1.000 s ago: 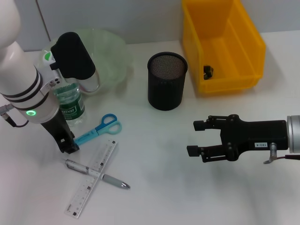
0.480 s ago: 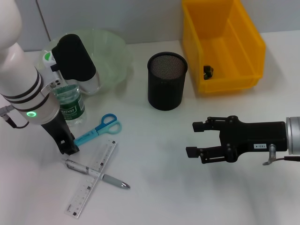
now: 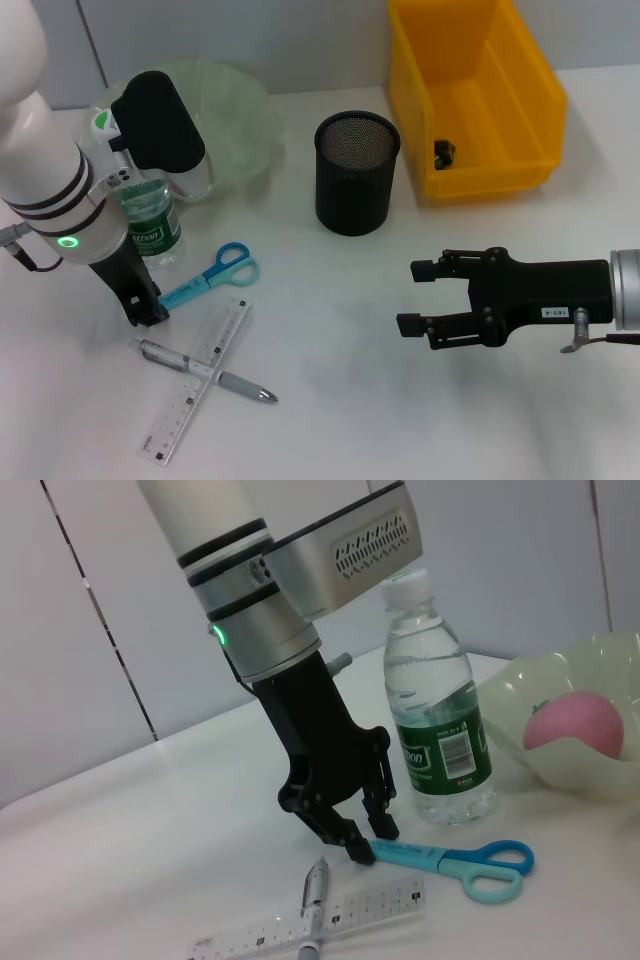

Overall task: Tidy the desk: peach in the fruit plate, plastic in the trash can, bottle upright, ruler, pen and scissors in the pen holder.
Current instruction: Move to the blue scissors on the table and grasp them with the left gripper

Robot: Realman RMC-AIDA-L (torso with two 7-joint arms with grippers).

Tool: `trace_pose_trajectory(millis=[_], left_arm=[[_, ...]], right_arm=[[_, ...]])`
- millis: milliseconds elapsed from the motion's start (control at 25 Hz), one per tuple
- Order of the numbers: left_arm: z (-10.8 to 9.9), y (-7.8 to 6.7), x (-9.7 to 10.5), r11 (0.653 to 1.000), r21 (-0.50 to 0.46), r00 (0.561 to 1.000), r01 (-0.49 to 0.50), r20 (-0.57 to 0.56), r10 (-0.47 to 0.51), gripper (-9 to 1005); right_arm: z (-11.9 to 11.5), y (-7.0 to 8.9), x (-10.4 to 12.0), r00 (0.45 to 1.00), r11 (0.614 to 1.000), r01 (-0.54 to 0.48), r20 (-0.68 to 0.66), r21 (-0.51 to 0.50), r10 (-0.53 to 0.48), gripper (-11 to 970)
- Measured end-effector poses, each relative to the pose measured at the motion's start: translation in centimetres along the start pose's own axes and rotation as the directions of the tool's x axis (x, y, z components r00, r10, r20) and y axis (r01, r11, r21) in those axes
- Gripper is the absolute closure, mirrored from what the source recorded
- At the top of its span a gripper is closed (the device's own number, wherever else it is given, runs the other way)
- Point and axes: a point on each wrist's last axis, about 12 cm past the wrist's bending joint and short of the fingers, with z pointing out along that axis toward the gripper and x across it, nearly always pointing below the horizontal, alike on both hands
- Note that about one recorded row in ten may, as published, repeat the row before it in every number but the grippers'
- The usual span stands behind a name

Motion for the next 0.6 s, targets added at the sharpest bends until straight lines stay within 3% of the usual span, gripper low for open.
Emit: trace_pose_trajectory(millis=[600], left_arm=[[0.17, 0.00, 0.04, 1.000, 0.002, 1.000, -0.005, -0.004, 0.005, 746]], right_arm=[[0.06, -0.01, -0.12, 1.000, 1.000, 0.003, 0.001, -0.004, -0.003, 145]])
